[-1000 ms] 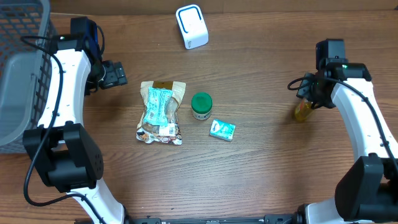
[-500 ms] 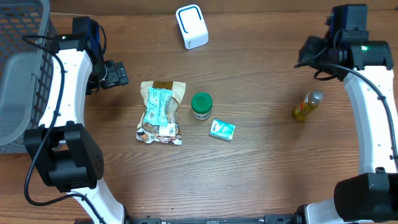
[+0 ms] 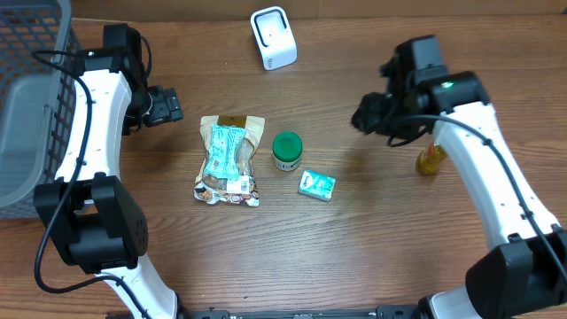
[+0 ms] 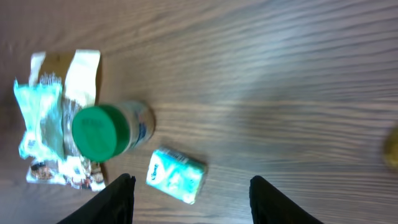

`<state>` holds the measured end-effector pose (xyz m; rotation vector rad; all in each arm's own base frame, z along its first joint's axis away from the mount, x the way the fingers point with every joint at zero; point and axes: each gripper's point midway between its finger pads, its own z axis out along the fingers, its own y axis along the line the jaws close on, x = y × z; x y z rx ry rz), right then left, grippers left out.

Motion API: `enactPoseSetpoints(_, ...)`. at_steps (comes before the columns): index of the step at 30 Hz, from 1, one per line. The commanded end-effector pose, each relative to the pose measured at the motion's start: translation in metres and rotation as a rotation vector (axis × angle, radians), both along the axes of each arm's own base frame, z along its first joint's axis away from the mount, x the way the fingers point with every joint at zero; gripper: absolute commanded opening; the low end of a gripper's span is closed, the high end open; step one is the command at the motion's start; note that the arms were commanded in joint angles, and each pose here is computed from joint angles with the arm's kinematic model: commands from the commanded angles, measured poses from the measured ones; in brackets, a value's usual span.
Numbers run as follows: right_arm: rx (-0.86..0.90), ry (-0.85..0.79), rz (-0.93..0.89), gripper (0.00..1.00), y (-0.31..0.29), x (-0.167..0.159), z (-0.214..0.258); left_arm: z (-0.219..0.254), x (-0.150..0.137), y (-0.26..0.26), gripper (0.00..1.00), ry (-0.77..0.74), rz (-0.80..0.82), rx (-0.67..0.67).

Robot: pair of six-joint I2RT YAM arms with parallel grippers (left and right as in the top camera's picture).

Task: Scan the item barcode
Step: 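Release the bottle and move the right gripper over the green tissue pack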

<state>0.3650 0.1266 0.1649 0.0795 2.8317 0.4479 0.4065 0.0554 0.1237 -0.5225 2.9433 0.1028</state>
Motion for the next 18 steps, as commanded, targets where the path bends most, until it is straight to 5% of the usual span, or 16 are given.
enactPoseSetpoints(1, -0.005, 0.048, 0.067, 0.58, 0.022, -0.010, -0.027, 0.008, 0.004, -0.001, 1.00, -0.024, -0.016, 0.010)
enactPoseSetpoints(18, -0.096, 0.212, 0.176, 0.59, 0.046, -0.062, -0.105, 0.008, 0.004, -0.001, 1.00, -0.025, -0.016, 0.010)
